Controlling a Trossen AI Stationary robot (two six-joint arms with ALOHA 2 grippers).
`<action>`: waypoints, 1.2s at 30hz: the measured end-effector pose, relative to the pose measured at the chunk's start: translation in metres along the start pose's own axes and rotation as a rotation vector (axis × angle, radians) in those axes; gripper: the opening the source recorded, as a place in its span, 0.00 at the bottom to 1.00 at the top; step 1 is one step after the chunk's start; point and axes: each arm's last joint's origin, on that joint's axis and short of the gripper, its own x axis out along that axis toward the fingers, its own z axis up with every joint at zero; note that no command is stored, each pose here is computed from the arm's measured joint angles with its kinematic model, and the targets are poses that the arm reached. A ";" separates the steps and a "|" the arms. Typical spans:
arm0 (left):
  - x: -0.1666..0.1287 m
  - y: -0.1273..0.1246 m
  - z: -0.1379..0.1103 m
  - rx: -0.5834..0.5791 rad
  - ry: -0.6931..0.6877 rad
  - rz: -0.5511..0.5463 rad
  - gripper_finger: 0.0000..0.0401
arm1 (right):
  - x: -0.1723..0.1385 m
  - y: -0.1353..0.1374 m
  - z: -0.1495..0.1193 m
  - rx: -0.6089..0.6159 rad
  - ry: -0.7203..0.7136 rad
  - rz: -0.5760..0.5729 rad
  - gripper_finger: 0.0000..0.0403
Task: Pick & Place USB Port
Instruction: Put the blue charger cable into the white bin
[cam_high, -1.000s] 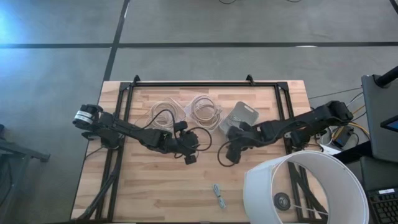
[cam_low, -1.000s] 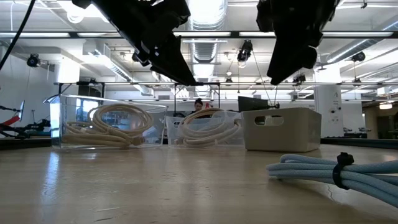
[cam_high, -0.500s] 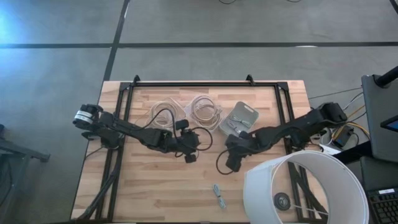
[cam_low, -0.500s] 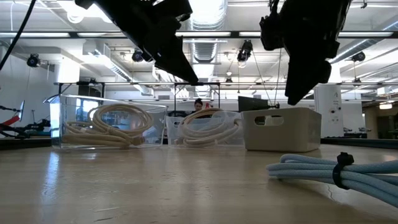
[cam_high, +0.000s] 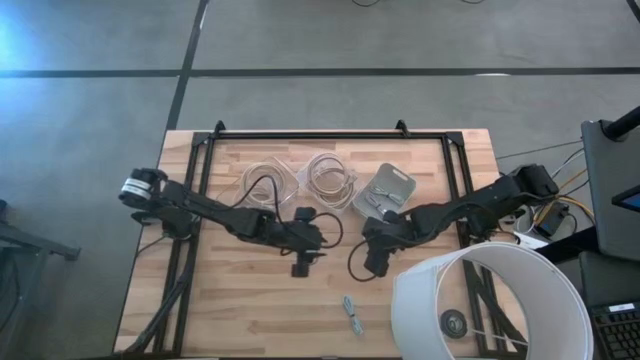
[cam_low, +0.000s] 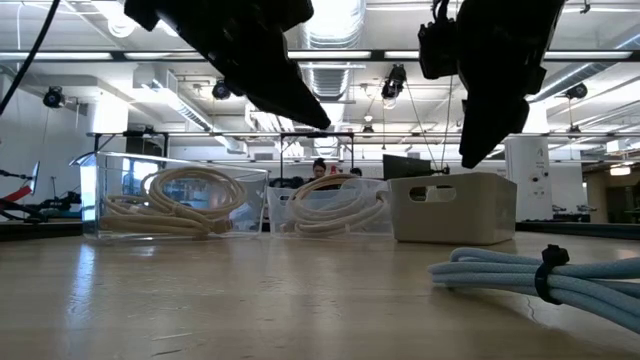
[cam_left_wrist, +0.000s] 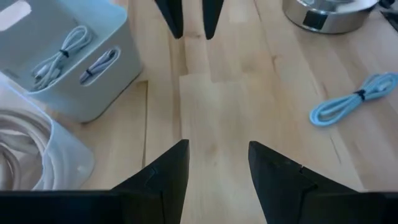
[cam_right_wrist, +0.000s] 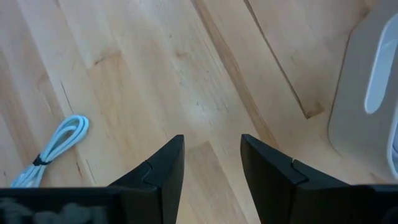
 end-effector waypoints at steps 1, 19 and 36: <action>0.002 0.000 -0.001 0.000 -0.001 0.001 0.42 | 0.000 0.000 0.000 -0.001 -0.001 0.001 0.39; 0.002 0.004 -0.002 0.061 0.014 0.110 0.42 | 0.014 0.020 0.004 0.056 0.009 0.191 0.35; 0.001 0.004 -0.008 0.074 0.075 0.113 0.42 | 0.064 0.050 -0.009 0.083 0.177 0.406 0.39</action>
